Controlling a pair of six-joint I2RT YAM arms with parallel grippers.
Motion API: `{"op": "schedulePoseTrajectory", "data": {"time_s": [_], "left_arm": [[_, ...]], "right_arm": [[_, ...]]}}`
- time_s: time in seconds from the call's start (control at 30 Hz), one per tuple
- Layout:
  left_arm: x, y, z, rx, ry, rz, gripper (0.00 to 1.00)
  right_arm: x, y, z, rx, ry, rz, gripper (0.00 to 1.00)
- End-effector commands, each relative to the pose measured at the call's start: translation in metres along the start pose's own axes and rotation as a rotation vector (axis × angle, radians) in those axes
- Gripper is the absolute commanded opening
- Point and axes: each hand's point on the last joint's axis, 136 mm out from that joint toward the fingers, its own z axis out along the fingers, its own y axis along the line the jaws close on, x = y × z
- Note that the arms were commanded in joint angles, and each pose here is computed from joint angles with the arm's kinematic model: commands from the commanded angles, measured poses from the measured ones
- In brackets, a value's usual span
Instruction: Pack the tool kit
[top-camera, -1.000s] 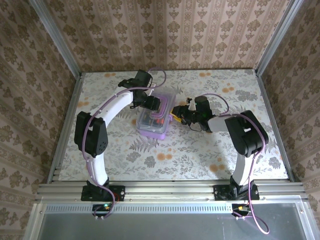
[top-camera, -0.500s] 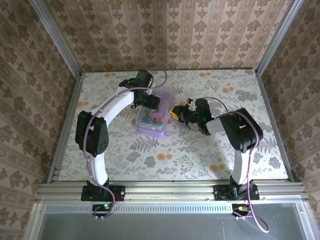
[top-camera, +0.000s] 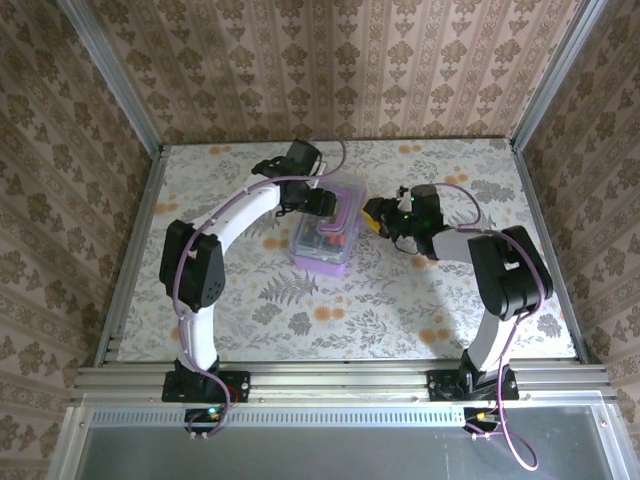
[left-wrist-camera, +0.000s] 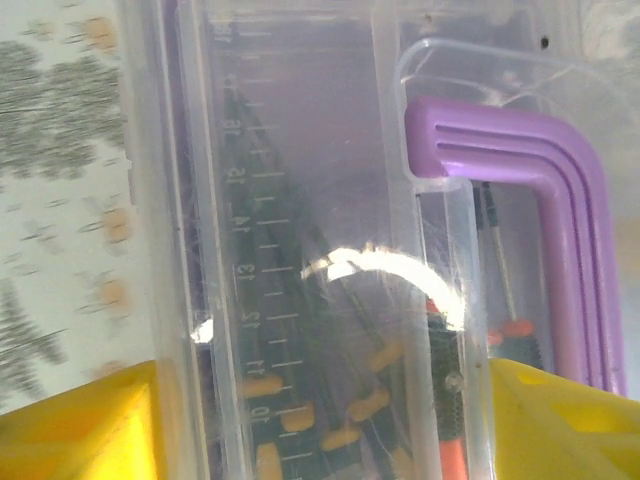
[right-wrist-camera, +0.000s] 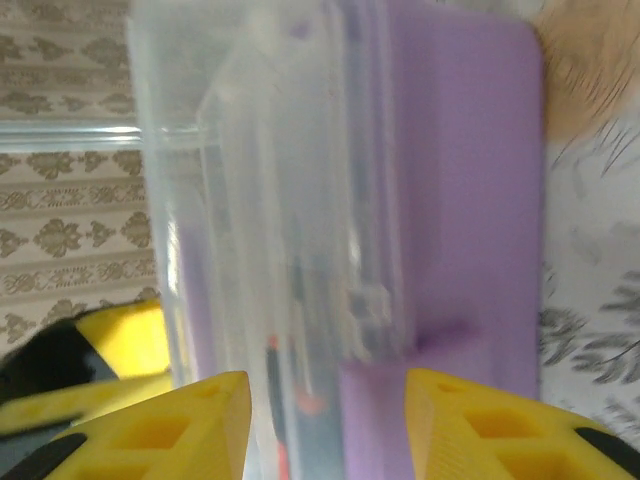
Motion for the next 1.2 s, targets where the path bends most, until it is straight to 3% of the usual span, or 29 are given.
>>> {"op": "schedulePoseTrajectory", "data": {"time_s": [0.0, 0.13, 0.27, 0.4, 0.53, 0.63, 0.67, 0.73, 0.87, 0.97, 1.07, 1.17], "left_arm": [[0.044, -0.062, 0.035, 0.219, 0.182, -0.115, 0.67], [0.034, -0.075, 0.034, 0.243, 0.140, -0.127, 0.78], [0.028, -0.058, 0.024, 0.181, 0.115, -0.114, 1.00], [0.014, -0.040, -0.006, 0.146, 0.066, -0.103, 1.00], [-0.004, -0.027, -0.052, 0.122, -0.038, -0.055, 1.00], [-0.015, -0.026, -0.096, 0.056, -0.162, 0.043, 1.00], [-0.015, -0.022, -0.110, 0.009, -0.212, 0.070, 1.00], [-0.010, -0.013, -0.135, -0.073, -0.306, 0.088, 1.00], [0.022, 0.017, -0.175, -0.205, -0.469, 0.063, 1.00], [0.053, 0.054, -0.190, -0.335, -0.596, 0.032, 1.00], [0.079, 0.092, -0.191, -0.465, -0.804, 0.075, 1.00], [0.107, 0.121, -0.191, -0.555, -0.999, 0.111, 1.00]], "right_arm": [[-0.008, -0.003, -0.009, 0.061, 0.012, -0.044, 0.48], [-0.024, -0.005, -0.022, 0.091, -0.021, -0.043, 0.53], [-0.034, -0.005, -0.037, 0.109, -0.043, -0.054, 0.56], [-0.046, 0.001, -0.054, 0.124, -0.072, -0.075, 0.60], [-0.059, 0.016, -0.081, 0.146, -0.125, -0.122, 0.71], [-0.061, 0.038, -0.104, 0.146, -0.161, -0.192, 0.82], [-0.059, 0.048, -0.113, 0.146, -0.175, -0.227, 0.91], [-0.053, 0.068, -0.132, 0.136, -0.210, -0.300, 1.00], [-0.033, 0.101, -0.174, 0.165, -0.323, -0.488, 1.00], [-0.035, 0.091, -0.208, 0.325, -0.557, -0.504, 1.00], [-0.036, 0.079, -0.225, 0.443, -0.704, -0.760, 1.00], [-0.031, 0.059, -0.216, 0.515, -0.699, -1.101, 1.00]]}}
